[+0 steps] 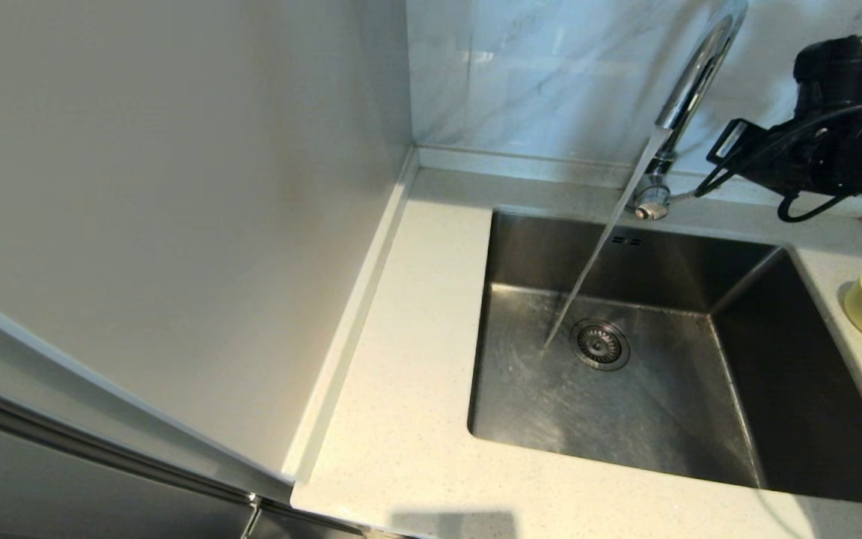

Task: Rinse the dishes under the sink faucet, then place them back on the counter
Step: Turn on the faucet, then pick up the bowl

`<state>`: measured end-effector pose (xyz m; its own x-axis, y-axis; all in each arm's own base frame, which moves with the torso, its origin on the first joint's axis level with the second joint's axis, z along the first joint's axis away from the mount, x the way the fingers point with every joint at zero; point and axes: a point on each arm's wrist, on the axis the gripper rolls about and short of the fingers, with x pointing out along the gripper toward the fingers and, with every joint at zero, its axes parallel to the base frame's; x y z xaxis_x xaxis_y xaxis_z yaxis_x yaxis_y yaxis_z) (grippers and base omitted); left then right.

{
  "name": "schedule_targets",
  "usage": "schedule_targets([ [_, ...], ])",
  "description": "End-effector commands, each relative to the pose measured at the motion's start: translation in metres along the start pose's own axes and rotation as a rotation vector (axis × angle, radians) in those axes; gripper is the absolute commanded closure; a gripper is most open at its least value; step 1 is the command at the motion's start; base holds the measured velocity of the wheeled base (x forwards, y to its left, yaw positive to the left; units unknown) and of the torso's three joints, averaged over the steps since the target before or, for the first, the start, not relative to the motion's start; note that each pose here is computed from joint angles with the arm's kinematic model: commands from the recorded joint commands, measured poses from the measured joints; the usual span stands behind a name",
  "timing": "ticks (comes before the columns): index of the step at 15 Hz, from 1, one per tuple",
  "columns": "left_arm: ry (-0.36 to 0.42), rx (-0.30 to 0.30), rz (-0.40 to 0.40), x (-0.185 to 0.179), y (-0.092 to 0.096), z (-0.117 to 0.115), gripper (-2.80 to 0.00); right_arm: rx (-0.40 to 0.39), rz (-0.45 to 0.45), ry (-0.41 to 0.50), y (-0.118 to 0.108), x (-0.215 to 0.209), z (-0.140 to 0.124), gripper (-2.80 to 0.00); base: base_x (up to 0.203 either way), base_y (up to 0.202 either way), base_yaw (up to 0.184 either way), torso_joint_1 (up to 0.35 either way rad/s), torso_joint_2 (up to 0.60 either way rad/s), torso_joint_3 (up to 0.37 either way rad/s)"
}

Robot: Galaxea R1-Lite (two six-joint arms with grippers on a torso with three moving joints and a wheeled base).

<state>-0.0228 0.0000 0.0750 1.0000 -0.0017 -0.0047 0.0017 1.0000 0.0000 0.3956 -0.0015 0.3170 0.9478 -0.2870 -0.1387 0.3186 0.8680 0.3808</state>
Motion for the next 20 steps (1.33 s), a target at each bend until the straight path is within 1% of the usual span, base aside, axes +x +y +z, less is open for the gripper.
schedule_targets([
  [1,0.0,0.0,0.0,0.0,0.0,0.0,0.0,0.027,0.0,-0.085,0.0,-0.017,0.028,0.0,0.0,0.0,0.0,0.0,0.0,0.0],
  [2,0.0,0.0,0.0,0.0,0.0,0.0,0.0,0.019,-0.032,-0.118,-0.007,-0.027,0.04,0.0,0.0,0.0,0.0,0.0,0.0,0.0],
  [3,0.0,0.0,0.0,0.0,0.0,0.0,0.0,-0.01,-0.057,-0.13,-0.014,-0.042,0.051,0.0,0.0,0.0,0.0,0.0,0.0,0.0],
  [5,0.0,0.0,0.0,0.0,0.0,0.0,0.0,-0.108,-0.103,-0.098,-0.034,-0.086,0.069,0.0,0.0,0.0,0.0,0.0,0.0,0.0],
  [6,0.0,0.0,0.0,0.0,0.0,0.0,0.0,-0.183,-0.125,-0.052,-0.046,-0.115,0.076,0.0,0.0,0.0,0.0,0.0,0.0,0.0],
  [7,0.0,0.0,0.0,0.0,0.0,0.0,0.0,-0.284,-0.152,0.021,-0.062,-0.144,0.078,0.0,0.0,0.0,0.0,0.0,0.0,0.0],
  [8,0.0,0.0,0.0,0.0,0.0,0.0,0.0,-0.395,-0.189,0.11,-0.079,-0.17,0.077,0.0,0.0,0.0,0.0,0.0,0.0,0.0],
  [9,0.0,0.0,0.0,0.0,0.0,0.0,0.0,-0.519,-0.23,0.228,-0.097,-0.191,0.071,0.0,0.0,0.0,0.0,0.0,0.0,0.0],
  [10,0.0,0.0,0.0,0.0,0.0,0.0,0.0,-0.589,-0.244,0.318,-0.107,-0.205,0.061,0.0,0.0,0.0,0.0,0.0,0.0,0.0],
  [12,0.0,0.0,0.0,0.0,0.0,0.0,0.0,-0.651,-0.274,0.409,-0.122,-0.221,0.046,0.0,0.0,0.0,0.0,0.0,0.0,0.0],
  [16,0.0,0.0,0.0,0.0,0.0,0.0,0.0,-0.664,-0.31,0.538,-0.139,-0.223,0.015,0.0,0.0,0.0,0.0,0.0,0.0,0.0],
  [17,0.0,0.0,0.0,0.0,0.0,0.0,0.0,-0.664,-0.318,0.531,-0.141,-0.218,0.012,-2.8,0.0,0.0,0.0,0.0,0.0,0.0],
  [19,0.0,0.0,0.0,0.0,0.0,0.0,0.0,-0.657,-0.32,0.482,-0.146,-0.196,0.006,-2.8,0.0,0.0,0.0,0.0,0.0,0.0],
  [20,0.0,0.0,0.0,0.0,0.0,0.0,0.0,-0.634,-0.325,0.489,-0.149,-0.183,0.001,-2.8,0.0,0.0,0.0,0.0,0.0,0.0],
])
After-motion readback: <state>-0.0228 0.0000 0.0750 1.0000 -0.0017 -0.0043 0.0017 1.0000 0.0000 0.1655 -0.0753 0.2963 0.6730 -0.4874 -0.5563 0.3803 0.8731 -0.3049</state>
